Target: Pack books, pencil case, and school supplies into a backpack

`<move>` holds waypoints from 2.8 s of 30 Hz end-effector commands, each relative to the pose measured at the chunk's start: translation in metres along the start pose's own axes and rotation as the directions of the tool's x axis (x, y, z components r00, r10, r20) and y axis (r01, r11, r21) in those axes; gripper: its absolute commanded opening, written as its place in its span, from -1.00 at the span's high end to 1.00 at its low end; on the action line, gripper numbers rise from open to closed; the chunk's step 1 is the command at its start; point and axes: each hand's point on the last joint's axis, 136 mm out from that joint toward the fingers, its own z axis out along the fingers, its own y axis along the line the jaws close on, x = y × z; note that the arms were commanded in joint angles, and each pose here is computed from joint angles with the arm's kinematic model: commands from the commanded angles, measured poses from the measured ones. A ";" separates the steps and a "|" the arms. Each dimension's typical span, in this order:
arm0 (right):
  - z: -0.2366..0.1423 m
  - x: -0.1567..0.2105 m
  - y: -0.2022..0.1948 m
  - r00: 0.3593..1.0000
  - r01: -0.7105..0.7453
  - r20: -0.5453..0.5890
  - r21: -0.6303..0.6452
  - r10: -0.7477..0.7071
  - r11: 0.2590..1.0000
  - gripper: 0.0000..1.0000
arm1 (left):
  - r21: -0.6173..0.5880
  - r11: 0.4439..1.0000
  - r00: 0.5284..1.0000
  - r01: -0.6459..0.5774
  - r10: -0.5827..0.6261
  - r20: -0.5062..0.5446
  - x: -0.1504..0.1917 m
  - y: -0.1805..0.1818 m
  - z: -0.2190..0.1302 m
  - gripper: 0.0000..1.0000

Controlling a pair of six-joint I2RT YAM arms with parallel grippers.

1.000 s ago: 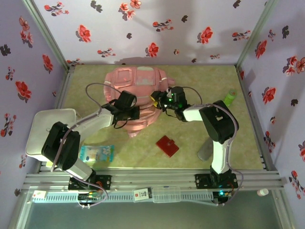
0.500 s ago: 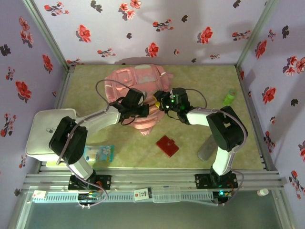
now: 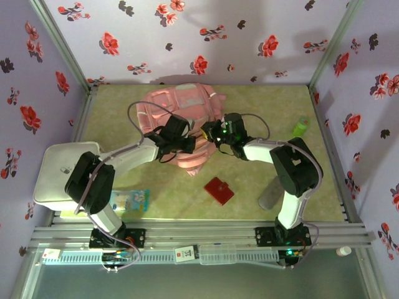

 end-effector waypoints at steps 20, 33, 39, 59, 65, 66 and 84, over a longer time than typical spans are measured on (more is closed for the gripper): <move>-0.057 -0.081 0.007 0.974 0.028 0.227 -0.023 -0.022 0.999 0.80 | -0.206 0.976 0.997 -0.075 0.071 -0.026 0.003 0.088 -0.036 1.00; -0.050 -0.059 0.016 0.986 -0.058 0.153 -0.079 0.069 0.995 0.06 | -0.002 0.982 0.980 -0.191 0.191 0.061 -0.037 0.011 -0.041 1.00; -0.042 -0.038 0.020 0.987 -0.096 0.123 -0.078 0.106 0.992 -0.06 | 0.064 0.973 0.974 -0.222 0.219 0.057 -0.035 -0.023 -0.028 1.00; -0.065 -0.055 0.020 0.975 -0.003 0.224 -0.013 0.005 1.000 0.78 | -0.157 0.961 0.969 -0.230 0.212 -0.126 -0.007 0.060 -0.024 1.00; -0.066 -0.054 0.028 0.978 0.019 0.209 -0.028 -0.013 0.999 0.79 | -0.226 0.948 0.973 -0.225 0.206 -0.105 -0.025 0.097 -0.020 1.00; -0.066 -0.053 0.029 0.978 0.022 0.206 -0.028 -0.015 0.999 0.79 | -0.232 0.947 0.974 -0.223 0.207 -0.092 -0.030 0.101 -0.020 1.00; -0.009 -0.018 0.039 0.998 0.005 0.068 -0.036 -0.003 0.999 0.73 | -0.269 0.958 0.994 -0.098 0.106 0.016 -0.101 0.151 0.006 1.00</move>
